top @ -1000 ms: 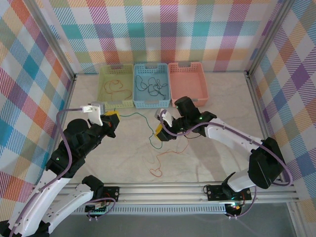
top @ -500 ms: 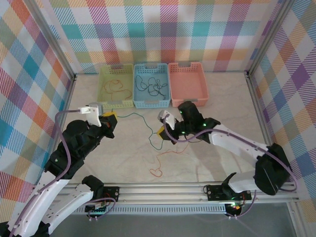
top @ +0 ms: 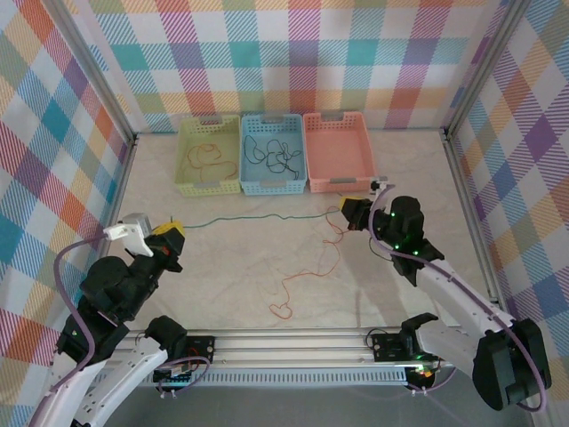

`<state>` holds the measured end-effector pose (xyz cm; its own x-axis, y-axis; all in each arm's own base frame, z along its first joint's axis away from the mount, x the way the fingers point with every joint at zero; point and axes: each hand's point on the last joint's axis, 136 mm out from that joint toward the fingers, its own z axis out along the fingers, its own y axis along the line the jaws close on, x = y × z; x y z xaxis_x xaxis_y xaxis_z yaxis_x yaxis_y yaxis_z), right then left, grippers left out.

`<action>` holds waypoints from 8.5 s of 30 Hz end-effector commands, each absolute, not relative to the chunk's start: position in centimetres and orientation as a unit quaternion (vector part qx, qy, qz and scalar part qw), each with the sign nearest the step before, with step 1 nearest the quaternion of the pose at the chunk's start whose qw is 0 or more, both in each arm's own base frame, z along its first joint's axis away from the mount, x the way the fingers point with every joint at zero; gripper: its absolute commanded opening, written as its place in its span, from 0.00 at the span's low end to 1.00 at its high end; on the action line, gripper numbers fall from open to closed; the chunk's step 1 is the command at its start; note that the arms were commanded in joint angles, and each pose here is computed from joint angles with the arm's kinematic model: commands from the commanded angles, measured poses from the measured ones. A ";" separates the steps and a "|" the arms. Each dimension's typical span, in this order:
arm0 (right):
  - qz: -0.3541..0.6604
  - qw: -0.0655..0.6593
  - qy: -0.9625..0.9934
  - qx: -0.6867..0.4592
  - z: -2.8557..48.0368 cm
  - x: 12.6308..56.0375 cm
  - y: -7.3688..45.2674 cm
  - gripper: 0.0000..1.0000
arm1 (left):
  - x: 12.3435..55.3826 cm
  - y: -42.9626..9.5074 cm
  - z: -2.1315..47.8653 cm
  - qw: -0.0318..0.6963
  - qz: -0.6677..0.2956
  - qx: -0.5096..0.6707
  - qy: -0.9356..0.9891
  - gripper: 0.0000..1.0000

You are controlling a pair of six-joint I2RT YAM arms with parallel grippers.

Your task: Untangle the cables

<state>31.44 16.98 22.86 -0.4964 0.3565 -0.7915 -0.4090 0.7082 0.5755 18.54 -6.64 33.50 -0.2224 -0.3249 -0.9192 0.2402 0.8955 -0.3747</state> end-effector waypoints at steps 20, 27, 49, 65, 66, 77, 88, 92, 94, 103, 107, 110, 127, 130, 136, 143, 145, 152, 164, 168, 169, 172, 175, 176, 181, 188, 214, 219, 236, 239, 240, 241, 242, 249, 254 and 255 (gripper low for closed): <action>0.373 0.553 0.738 -0.102 27.5 30.8 15.3 0.54 | 19.1 -8.3 36.6 0.616 -0.249 -0.005 0.747 0.00; 0.414 0.558 0.662 -0.281 30.2 25.4 21.7 0.59 | 20.7 -10.2 37.7 0.602 -0.252 0.020 0.757 0.00; 0.378 0.456 0.635 -0.496 24.8 22.7 39.6 0.59 | 21.2 -11.4 38.3 0.595 -0.259 0.042 0.760 0.00; 0.368 0.456 0.653 -0.479 23.9 23.3 39.3 0.07 | 20.7 -10.8 38.3 0.603 -0.253 0.042 0.755 0.00; 0.367 0.462 0.654 -0.474 24.1 23.4 39.2 0.04 | 20.6 -10.7 38.2 0.603 -0.252 0.042 0.755 0.00; 0.456 0.522 0.679 -0.240 31.9 28.6 34.6 0.00 | 18.2 -9.7 31.2 0.563 -0.288 0.003 0.775 0.00; 0.589 0.526 0.607 -0.091 40.3 30.4 34.0 0.00 | 18.6 -13.3 23.4 0.475 -0.377 -0.021 0.795 0.00; 0.598 0.521 0.603 -0.084 40.8 30.9 34.5 0.00 | 18.6 -13.5 22.7 0.466 -0.380 -0.019 0.799 0.00; 0.598 0.521 0.604 -0.081 40.7 31.1 34.6 0.00 | 18.6 -13.5 22.6 0.466 -0.376 -0.019 0.801 0.00; 0.510 0.569 0.636 -0.106 38.9 32.8 33.5 0.00 | 19.0 -12.1 24.6 0.500 -0.353 -0.034 0.790 0.22; 0.466 0.578 0.666 -0.077 37.1 35.5 30.8 0.00 | 18.9 -10.7 26.9 0.529 -0.328 -0.040 0.782 0.57; 0.437 0.585 0.681 -0.049 35.9 38.6 28.4 0.00 | 18.6 -10.5 26.8 0.527 -0.324 -0.036 0.785 0.61; 0.297 0.601 0.730 0.134 28.4 61.0 20.0 0.00 | 17.8 -11.1 23.1 0.499 -0.334 -0.022 0.799 0.62; 0.269 0.600 0.736 0.160 26.1 63.1 19.0 0.00 | 17.7 -11.3 23.4 0.502 -0.338 -0.017 0.796 0.62; 0.196 0.568 0.776 0.192 21.2 65.9 17.6 0.00 | 17.7 -11.8 23.3 0.500 -0.348 -0.008 0.793 0.63; 0.147 0.549 0.791 0.226 17.2 67.0 14.5 0.00 | 17.9 -11.8 23.4 0.505 -0.344 -0.006 0.792 0.64; 0.134 0.545 0.795 0.230 16.3 67.1 13.8 0.00 | 17.9 -11.8 23.5 0.506 -0.345 -0.004 0.791 0.64; 0.108 0.516 0.812 0.250 13.3 66.6 11.6 0.07 | 18.0 -12.1 23.4 0.503 -0.348 0.001 0.791 0.64; 0.162 0.513 0.824 0.178 16.7 65.9 13.7 0.54 | 18.1 -12.0 23.2 0.504 -0.345 -0.003 0.792 0.65; 0.180 0.532 0.813 0.153 20.8 64.1 14.2 0.55 | 18.1 -12.1 23.1 0.500 -0.347 -0.005 0.794 0.65; 0.185 0.538 0.809 0.149 22.0 63.3 14.2 0.55 | 18.1 -12.1 23.1 0.499 -0.349 -0.006 0.793 0.65; 0.200 0.556 0.796 0.134 25.2 60.6 14.7 0.55 | 18.4 -12.3 22.7 0.495 -0.350 -0.012 0.796 0.66; 0.216 0.567 0.786 0.119 28.2 56.8 15.5 0.55 | 18.7 -12.8 22.5 0.485 -0.356 -0.013 0.799 0.66; 0.221 0.568 0.785 0.112 28.8 55.3 15.9 0.55 | 18.7 -12.9 22.5 0.480 -0.358 -0.013 0.801 0.66; 0.250 0.571 0.780 0.057 30.3 47.9 18.4 0.55 | 19.3 -14.1 22.2 0.457 -0.370 -0.013 0.809 0.66; 0.282 0.531 0.799 -0.014 25.4 38.0 20.7 0.55 | 20.8 -16.1 21.0 0.391 -0.366 -0.016 0.845 0.66; 0.272 0.462 0.840 -0.088 14.6 34.7 22.7 0.55 | 21.2 -22.8 12.2 0.212 -0.309 0.031 0.927 0.66; 0.266 0.468 0.839 -0.085 14.9 34.7 22.3 0.56 | 20.6 -24.9 10.4 0.178 -0.280 0.072 0.941 0.67; 0.252 0.472 0.840 -0.089 15.0 34.5 21.8 0.57 | 17.7 -29.1 3.9 0.091 -0.227 0.135 0.960 0.44; 0.251 0.473 0.840 -0.087 15.1 34.5 21.7 0.58 | 17.8 -29.4 4.0 0.090 -0.229 0.134 0.960 0.19; 0.251 0.474 0.840 -0.088 15.2 34.5 21.7 0.58 | 18.0 -29.5 4.2 0.093 -0.230 0.135 0.959 0.12; 0.250 0.474 0.840 -0.088 15.2 34.5 21.7 0.58 | 18.3 -29.6 4.6 0.102 -0.232 0.136 0.958 0.07; 0.250 0.475 0.839 -0.088 15.3 34.5 21.7 0.58 | 18.5 -29.6 5.1 0.111 -0.231 0.136 0.957 0.04; 0.305 0.509 0.788 -0.163 19.0 32.7 23.5 0.58 | 21.0 -27.5 13.2 0.225 -0.210 0.157 0.938 0.00; 0.347 0.522 0.742 -0.236 21.2 30.4 25.2 0.62 | 22.5 -25.4 20.6 0.268 -0.224 0.165 0.922 0.00; 0.346 0.524 0.737 -0.249 21.4 30.3 25.3 0.63 | 22.6 -25.1 22.1 0.276 -0.233 0.168 0.917 0.00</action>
